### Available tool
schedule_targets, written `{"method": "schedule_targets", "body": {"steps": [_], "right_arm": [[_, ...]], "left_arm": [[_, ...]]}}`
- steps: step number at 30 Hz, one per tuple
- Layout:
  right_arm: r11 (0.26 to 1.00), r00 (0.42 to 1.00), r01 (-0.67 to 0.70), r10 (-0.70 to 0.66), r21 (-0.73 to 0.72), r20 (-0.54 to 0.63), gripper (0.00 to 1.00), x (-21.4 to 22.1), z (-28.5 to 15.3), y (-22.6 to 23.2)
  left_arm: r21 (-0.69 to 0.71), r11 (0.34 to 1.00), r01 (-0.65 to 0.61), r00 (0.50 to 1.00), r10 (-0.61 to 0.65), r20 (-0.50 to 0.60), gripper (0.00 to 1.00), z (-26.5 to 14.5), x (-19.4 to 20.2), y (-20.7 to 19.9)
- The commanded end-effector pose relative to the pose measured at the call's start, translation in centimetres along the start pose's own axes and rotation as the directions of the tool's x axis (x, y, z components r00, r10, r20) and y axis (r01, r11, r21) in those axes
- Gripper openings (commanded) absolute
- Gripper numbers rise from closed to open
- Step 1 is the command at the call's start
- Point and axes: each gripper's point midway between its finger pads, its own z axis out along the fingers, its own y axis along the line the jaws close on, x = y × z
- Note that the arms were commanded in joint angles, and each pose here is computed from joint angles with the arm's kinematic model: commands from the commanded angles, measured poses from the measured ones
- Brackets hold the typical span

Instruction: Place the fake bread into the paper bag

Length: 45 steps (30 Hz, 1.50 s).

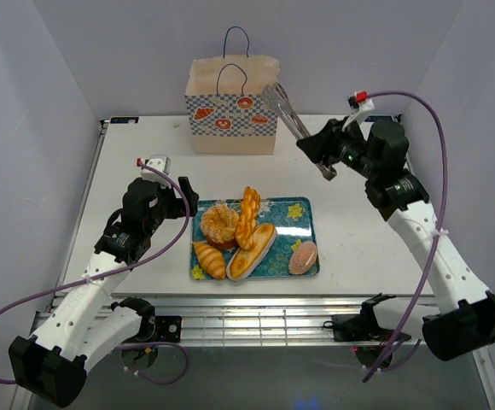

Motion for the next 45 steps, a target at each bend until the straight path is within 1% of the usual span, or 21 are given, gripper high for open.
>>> {"method": "schedule_targets", "body": {"steps": [1,2,4,5,7,8,9,12,15,18,21,27,33,37,39,40,41,42,43,44,45], "right_arm": [[0.998,0.996,-0.065,0.064,-0.026,-0.059,0.41,4.2,-2.7,0.6],[0.996,0.993,-0.082,0.08,-0.017,-0.081,0.42,6.5,-4.4,0.6],[0.995,0.988,-0.103,0.101,-0.008,-0.113,0.43,9.2,-6.4,0.5],[0.994,0.985,-0.111,0.108,-0.016,-0.131,0.43,11.5,-8.2,0.7],[0.989,0.977,-0.146,0.143,-0.003,-0.16,0.45,13.8,-10.0,0.8],[0.988,0.976,-0.153,0.146,-0.031,-0.16,0.45,14.6,-11.5,1.7],[0.983,0.964,-0.184,0.176,-0.022,-0.201,0.46,16.9,-12.2,1.4],[0.976,0.946,-0.217,0.206,-0.018,-0.249,0.48,19.9,-14.2,1.6],[0.98,0.942,-0.198,0.189,-0.006,-0.277,0.5,21.8,-15.4,1.3],[0.981,0.932,-0.193,0.18,-0.011,-0.314,0.51,22.7,-16.1,1.4],[0.984,0.935,-0.173,0.153,-0.034,-0.32,0.52,22.2,-16.5,1.9],[0.994,0.948,-0.084,0.058,-0.069,-0.313,0.52,20.2,-16.8,2.5],[0.996,0.957,-0.026,-0.001,-0.089,-0.289,0.52,18.1,-16.4,3.0],[0.998,0.947,-0.012,-0.011,-0.068,-0.322,0.52,18.3,-15.5,2.6],[0.996,0.942,0.0,-0.029,-0.085,-0.334,0.52,18.7,-14.8,3.0],[0.999,0.943,0.014,-0.029,-0.048,-0.332,0.52,18.8,-14.3,2.6],[0.999,0.941,0.024,-0.037,-0.043,-0.335,0.52,18.8,-13.9,2.7],[0.997,0.928,0.036,-0.06,-0.072,-0.368,0.52,19.4,-13.4,3.8],[0.998,0.928,0.066,-0.07,-0.022,-0.366,0.52,19.3,-12.9,3.4],[0.996,0.922,0.085,-0.085,-0.018,-0.378,0.52,19.3,-12.7,3.8],[0.993,0.904,0.11,-0.119,-0.044,-0.411,0.52,20.1,-12.9,5.1]], "left_arm": [[-0.015,1.0,-0.003,0.999,0.004,0.05,0.98,-0.6,-1.9,0.0],[-0.018,1.0,-0.004,0.999,0.005,0.051,0.98,-0.5,-2.0,0.0],[-0.03,1.0,-0.005,0.999,0.006,0.048,0.98,-0.5,-1.8,0.3],[-0.03,1.0,-0.005,0.999,0.006,0.046,0.98,-0.4,-1.8,0.3],[-0.029,1.0,-0.007,0.999,0.008,0.044,0.98,-0.4,-1.8,0.2],[-0.029,1.0,-0.007,0.999,0.008,0.044,0.98,-0.4,-1.8,0.2],[-0.027,1.0,-0.007,0.999,0.008,0.045,0.98,-0.4,-1.8,0.2],[-0.032,0.999,-0.007,0.999,0.009,0.04,0.98,-0.3,-1.7,0.3],[-0.043,0.999,-0.01,0.999,0.011,0.035,0.98,-0.2,-1.6,0.5],[-0.044,0.999,-0.012,1.0,0.013,0.02,0.98,0.1,-1.3,0.5],[-0.048,0.999,-0.017,1.0,0.017,0.004,0.98,0.4,-0.9,0.5],[-0.051,0.999,-0.015,1.0,0.015,-0.002,0.98,0.5,-0.7,0.6],[-0.057,0.998,-0.017,1.0,0.017,-0.016,0.98,0.8,-0.4,0.7],[-0.039,0.999,-0.012,1.0,0.011,-0.025,0.98,0.9,-0.1,0.3],[-0.042,0.999,-0.013,1.0,0.011,-0.029,0.98,1.1,-0.1,0.4],[-0.046,0.999,-0.015,0.999,0.013,-0.033,0.98,1.1,0.1,0.5],[-0.049,0.999,-0.015,0.999,0.014,-0.035,0.98,1.2,0.1,0.5],[-0.052,0.998,-0.018,0.999,0.016,-0.039,0.98,1.3,0.2,0.6],[-0.054,0.998,-0.018,0.999,0.016,-0.04,0.98,1.3,0.2,0.6],[-0.058,0.998,-0.02,0.999,0.018,-0.042,0.98,1.4,0.3,0.7],[-0.06,0.998,-0.021,0.999,0.018,-0.046,0.98,1.5,0.4,0.7]]}}
